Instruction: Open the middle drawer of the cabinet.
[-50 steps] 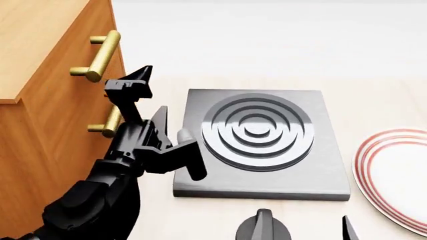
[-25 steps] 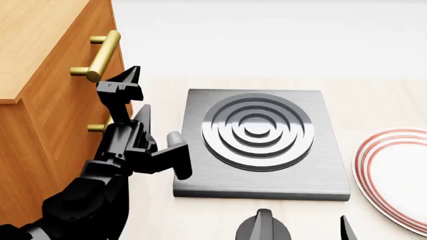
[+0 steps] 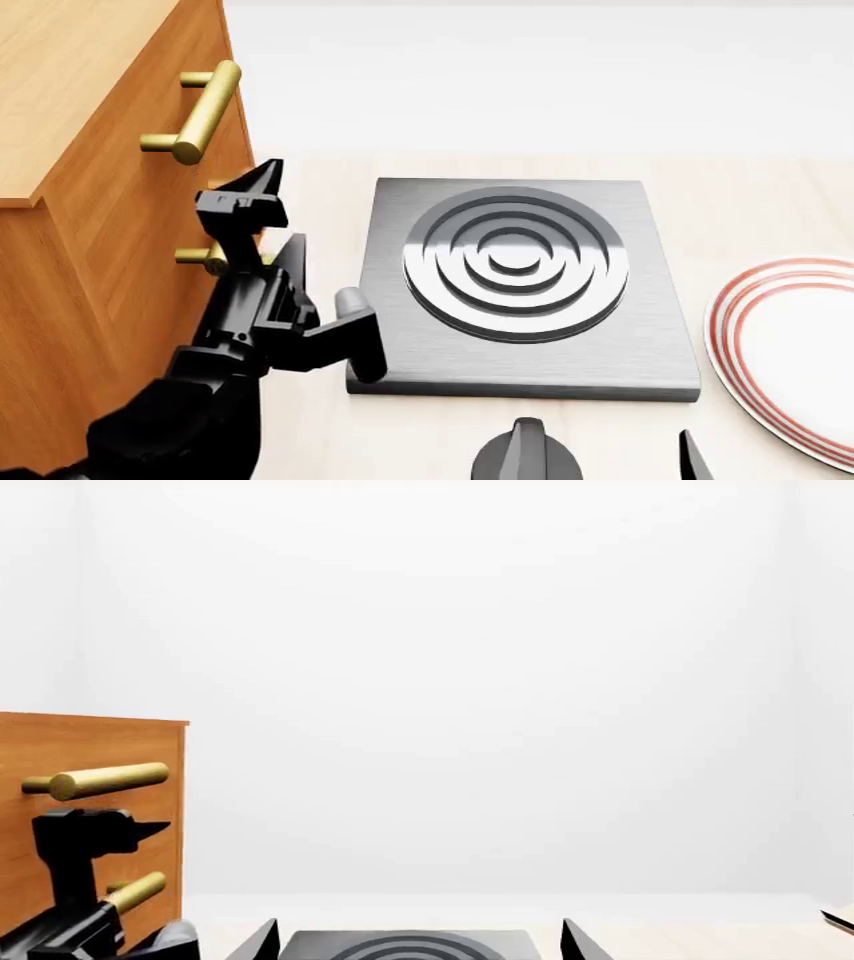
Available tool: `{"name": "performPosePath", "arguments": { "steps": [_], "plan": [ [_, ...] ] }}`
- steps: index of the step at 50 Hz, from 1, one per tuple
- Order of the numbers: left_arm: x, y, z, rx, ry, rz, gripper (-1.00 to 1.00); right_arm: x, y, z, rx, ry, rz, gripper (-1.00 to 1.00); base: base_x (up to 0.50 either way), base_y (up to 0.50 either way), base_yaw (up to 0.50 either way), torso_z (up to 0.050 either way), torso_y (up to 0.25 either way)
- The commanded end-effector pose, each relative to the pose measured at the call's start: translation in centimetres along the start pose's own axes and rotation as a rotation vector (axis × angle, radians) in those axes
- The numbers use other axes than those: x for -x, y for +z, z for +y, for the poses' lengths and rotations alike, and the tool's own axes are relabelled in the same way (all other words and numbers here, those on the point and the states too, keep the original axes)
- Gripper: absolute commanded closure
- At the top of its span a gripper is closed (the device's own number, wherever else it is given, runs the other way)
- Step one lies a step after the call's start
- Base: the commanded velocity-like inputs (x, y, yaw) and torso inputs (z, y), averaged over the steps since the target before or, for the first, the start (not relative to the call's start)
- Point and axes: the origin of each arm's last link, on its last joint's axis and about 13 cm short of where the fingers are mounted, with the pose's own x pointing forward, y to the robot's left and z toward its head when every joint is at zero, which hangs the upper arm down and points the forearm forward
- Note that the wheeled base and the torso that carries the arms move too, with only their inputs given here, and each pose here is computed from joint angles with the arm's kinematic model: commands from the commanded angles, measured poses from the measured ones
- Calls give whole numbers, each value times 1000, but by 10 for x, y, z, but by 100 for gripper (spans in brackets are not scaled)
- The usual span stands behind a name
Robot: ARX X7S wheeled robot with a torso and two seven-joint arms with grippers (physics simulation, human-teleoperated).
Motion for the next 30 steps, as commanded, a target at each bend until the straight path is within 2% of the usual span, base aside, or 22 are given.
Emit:
{"name": "performPosePath", "arguments": {
  "steps": [1,9,20,30],
  "plan": [
    [6,0,-9,7,-26,-4,-100,0,-1,0,-1,1,1,-100,0,0,0,0,0],
    [11,1,-17,54,-88,-3,-100,0,-1,0,0,2,2,-100,0,0,0,0,0],
    [13,0,-20,45,-140,10,-100,0,-1,0,-2,0,1,-100,0,0,0,0,0],
    [12,-7,-18,23,-122,42,-100,0,-1,0,0,0,1,-100,0,0,0,0,0]
  ]
}}
